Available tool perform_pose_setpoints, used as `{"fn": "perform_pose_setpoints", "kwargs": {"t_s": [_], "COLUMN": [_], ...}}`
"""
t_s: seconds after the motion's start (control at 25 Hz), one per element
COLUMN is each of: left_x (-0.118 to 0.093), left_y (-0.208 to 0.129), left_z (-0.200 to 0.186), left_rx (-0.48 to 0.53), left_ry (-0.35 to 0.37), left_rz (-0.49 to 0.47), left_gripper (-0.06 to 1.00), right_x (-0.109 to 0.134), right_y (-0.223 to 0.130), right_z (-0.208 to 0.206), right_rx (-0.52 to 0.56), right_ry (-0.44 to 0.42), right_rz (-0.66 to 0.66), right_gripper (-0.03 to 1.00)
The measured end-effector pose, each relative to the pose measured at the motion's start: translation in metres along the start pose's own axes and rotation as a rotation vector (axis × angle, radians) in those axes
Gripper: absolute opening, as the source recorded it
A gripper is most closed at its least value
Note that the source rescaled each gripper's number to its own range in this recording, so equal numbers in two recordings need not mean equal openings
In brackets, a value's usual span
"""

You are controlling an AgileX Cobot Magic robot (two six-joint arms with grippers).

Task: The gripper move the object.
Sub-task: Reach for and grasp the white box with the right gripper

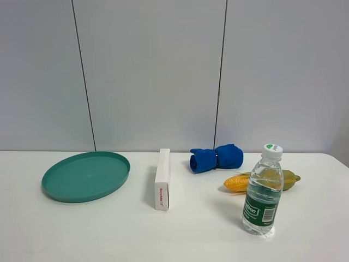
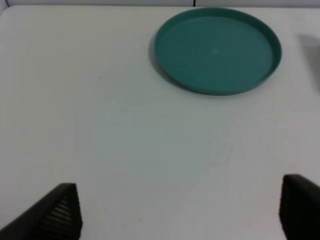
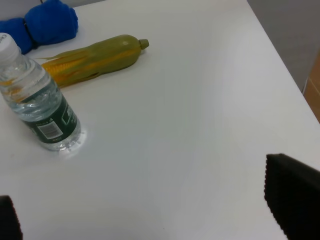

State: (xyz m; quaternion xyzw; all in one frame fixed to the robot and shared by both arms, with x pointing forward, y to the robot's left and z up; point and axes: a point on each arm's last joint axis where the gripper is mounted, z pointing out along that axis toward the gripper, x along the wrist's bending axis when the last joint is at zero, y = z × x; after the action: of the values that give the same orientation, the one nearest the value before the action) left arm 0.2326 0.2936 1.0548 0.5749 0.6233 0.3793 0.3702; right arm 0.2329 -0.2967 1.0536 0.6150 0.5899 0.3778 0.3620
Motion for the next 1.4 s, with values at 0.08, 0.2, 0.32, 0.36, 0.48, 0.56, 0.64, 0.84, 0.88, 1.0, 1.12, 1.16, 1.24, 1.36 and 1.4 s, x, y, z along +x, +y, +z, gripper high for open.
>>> {"fn": "perform_pose_setpoints", "kwargs": {"t_s": [0.08,0.2,0.32,0.36,0.48,0.56,0.64,0.84,0.88,1.0,1.12,1.16,1.24,1.36,1.4], "left_x": [0.0000,0.0000,0.0000,0.0000,0.0000,0.0000,0.0000,0.0000,0.0000,0.0000,0.0000,0.0000,0.0000,0.0000,0.0000], "left_y": [0.0000,0.0000,0.0000,0.0000,0.0000,0.0000,0.0000,0.0000,0.0000,0.0000,0.0000,0.0000,0.0000,0.0000,0.0000], "left_z": [0.0000,0.0000,0.0000,0.0000,0.0000,0.0000,0.0000,0.0000,0.0000,0.0000,0.0000,0.0000,0.0000,0.0000,0.0000], "left_rx": [0.000,0.000,0.000,0.000,0.000,0.000,0.000,0.000,0.000,0.000,0.000,0.000,0.000,0.000,0.000], "left_ry": [0.000,0.000,0.000,0.000,0.000,0.000,0.000,0.000,0.000,0.000,0.000,0.000,0.000,0.000,0.000], "left_rz": [0.000,0.000,0.000,0.000,0.000,0.000,0.000,0.000,0.000,0.000,0.000,0.000,0.000,0.000,0.000], "left_gripper": [1.00,1.00,1.00,1.00,1.00,1.00,1.00,1.00,1.00,1.00,1.00,1.00,1.00,1.00,1.00], "right_x": [0.0000,0.0000,0.0000,0.0000,0.0000,0.0000,0.0000,0.0000,0.0000,0.0000,0.0000,0.0000,0.0000,0.0000,0.0000], "right_y": [0.0000,0.0000,0.0000,0.0000,0.0000,0.0000,0.0000,0.0000,0.0000,0.0000,0.0000,0.0000,0.0000,0.0000,0.0000], "right_z": [0.0000,0.0000,0.0000,0.0000,0.0000,0.0000,0.0000,0.0000,0.0000,0.0000,0.0000,0.0000,0.0000,0.0000,0.0000], "right_rx": [0.000,0.000,0.000,0.000,0.000,0.000,0.000,0.000,0.000,0.000,0.000,0.000,0.000,0.000,0.000], "right_ry": [0.000,0.000,0.000,0.000,0.000,0.000,0.000,0.000,0.000,0.000,0.000,0.000,0.000,0.000,0.000], "right_rz": [0.000,0.000,0.000,0.000,0.000,0.000,0.000,0.000,0.000,0.000,0.000,0.000,0.000,0.000,0.000], "right_gripper": [1.00,1.00,1.00,1.00,1.00,1.00,1.00,1.00,1.00,1.00,1.00,1.00,1.00,1.00,1.00]}}
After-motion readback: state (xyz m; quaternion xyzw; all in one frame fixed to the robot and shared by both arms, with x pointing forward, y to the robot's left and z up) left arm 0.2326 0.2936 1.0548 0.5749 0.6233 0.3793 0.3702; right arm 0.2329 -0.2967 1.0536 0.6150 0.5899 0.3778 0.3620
